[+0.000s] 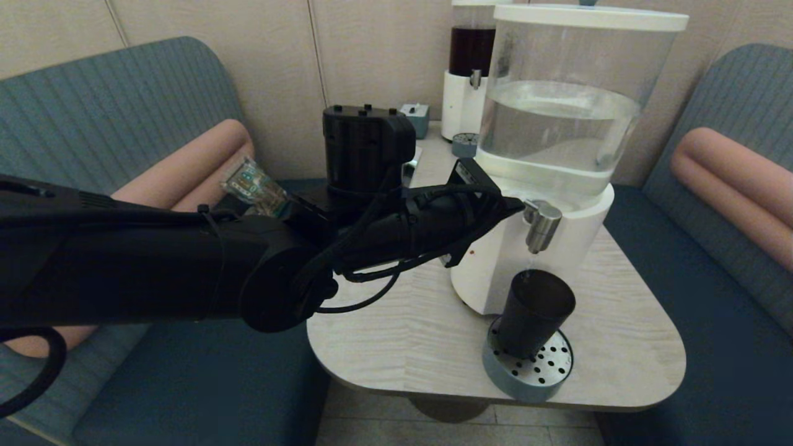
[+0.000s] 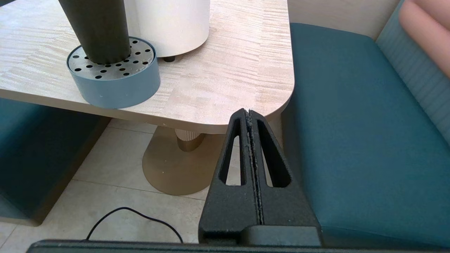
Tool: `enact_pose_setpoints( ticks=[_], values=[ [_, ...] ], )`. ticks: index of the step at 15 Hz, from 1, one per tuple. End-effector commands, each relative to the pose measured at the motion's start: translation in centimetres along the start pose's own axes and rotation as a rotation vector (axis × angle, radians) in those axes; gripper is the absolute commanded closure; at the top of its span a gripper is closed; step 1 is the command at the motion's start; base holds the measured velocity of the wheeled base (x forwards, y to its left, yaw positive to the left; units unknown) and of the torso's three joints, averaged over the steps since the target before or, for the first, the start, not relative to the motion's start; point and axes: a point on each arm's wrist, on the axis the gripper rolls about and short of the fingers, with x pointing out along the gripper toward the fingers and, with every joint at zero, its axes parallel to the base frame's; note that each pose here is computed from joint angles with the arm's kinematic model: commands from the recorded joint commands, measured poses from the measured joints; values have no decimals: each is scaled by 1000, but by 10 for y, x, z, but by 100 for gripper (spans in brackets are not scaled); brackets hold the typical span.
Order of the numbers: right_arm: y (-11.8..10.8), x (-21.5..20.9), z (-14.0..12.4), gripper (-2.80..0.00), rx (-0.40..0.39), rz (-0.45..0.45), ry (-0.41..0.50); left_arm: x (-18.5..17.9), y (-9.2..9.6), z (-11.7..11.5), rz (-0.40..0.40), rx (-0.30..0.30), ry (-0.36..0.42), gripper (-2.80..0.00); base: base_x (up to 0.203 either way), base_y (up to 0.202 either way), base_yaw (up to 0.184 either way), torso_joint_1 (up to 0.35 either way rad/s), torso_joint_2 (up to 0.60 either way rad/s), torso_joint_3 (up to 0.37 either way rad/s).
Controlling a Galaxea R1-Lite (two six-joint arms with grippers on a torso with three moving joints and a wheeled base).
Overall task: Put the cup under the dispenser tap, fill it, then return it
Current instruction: Turn off the faucet
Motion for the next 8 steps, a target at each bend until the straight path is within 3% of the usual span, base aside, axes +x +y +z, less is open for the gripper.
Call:
enact_pose_setpoints(
  ticks=[1, 8],
  values=[
    [0, 1, -4, 0, 0, 2, 14, 2, 2, 0, 0, -6, 1, 0, 0, 0, 0, 0, 0, 0],
    [0, 1, -4, 0, 0, 2, 14, 14, 5, 3, -8, -4, -1, 0, 0, 0, 0, 0, 0, 0]
  ],
)
